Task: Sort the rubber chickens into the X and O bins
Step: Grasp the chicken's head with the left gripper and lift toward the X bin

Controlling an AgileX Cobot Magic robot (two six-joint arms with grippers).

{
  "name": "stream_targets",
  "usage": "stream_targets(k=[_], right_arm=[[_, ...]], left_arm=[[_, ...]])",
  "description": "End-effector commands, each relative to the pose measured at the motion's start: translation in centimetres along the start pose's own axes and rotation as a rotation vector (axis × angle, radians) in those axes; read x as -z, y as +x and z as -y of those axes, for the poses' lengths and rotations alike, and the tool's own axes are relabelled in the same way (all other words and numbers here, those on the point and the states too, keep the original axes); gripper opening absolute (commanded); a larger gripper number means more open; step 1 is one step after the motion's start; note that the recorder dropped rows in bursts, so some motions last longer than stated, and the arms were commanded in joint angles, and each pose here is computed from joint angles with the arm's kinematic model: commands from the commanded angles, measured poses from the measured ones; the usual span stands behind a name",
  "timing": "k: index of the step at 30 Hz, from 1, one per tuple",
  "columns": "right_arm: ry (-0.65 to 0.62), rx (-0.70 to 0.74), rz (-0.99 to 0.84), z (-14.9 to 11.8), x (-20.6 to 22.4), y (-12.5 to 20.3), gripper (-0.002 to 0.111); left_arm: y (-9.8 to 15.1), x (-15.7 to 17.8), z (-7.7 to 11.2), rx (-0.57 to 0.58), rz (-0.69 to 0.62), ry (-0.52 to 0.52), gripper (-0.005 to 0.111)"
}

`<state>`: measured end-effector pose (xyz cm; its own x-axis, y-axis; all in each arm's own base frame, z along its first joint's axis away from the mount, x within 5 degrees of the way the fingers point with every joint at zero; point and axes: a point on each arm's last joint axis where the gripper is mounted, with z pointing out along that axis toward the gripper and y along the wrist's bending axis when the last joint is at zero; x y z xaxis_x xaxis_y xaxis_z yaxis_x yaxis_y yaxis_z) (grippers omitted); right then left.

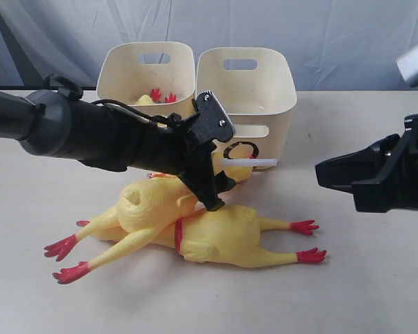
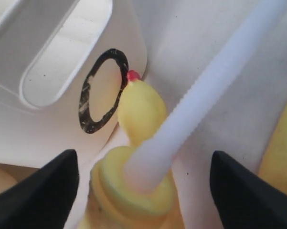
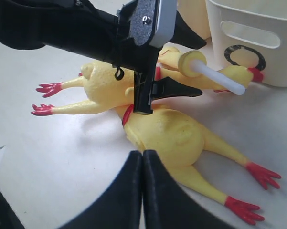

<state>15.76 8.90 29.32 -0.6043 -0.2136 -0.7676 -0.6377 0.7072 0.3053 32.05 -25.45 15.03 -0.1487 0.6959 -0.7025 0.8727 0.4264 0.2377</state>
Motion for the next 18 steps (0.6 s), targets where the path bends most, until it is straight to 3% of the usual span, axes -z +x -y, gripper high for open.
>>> stream_targets(k=[1,6,14,18], right_arm=[[-0.003,0.005,0.011,-0.11,0.11,-0.26,-0.001],[-0.003,0.007,0.011,-0.11,0.11,-0.26,-0.001],[-0.003,0.005,0.011,-0.11,0.11,-0.26,-0.001],[-0.003,0.005,0.011,-0.11,0.11,-0.26,-0.001]], left_arm=[[0.08,-0.41,0.14,-0.022,-0.001,0.009,0.071],[0.09,-0.41,0.11,-0.022,-0.002,0.006,0.071],[0.26,-0.42,-0.15,-0.022,-0.020,-0.022,0.053],[0.26,-0.42,-0.15,-0.022,-0.020,-0.022,0.052]])
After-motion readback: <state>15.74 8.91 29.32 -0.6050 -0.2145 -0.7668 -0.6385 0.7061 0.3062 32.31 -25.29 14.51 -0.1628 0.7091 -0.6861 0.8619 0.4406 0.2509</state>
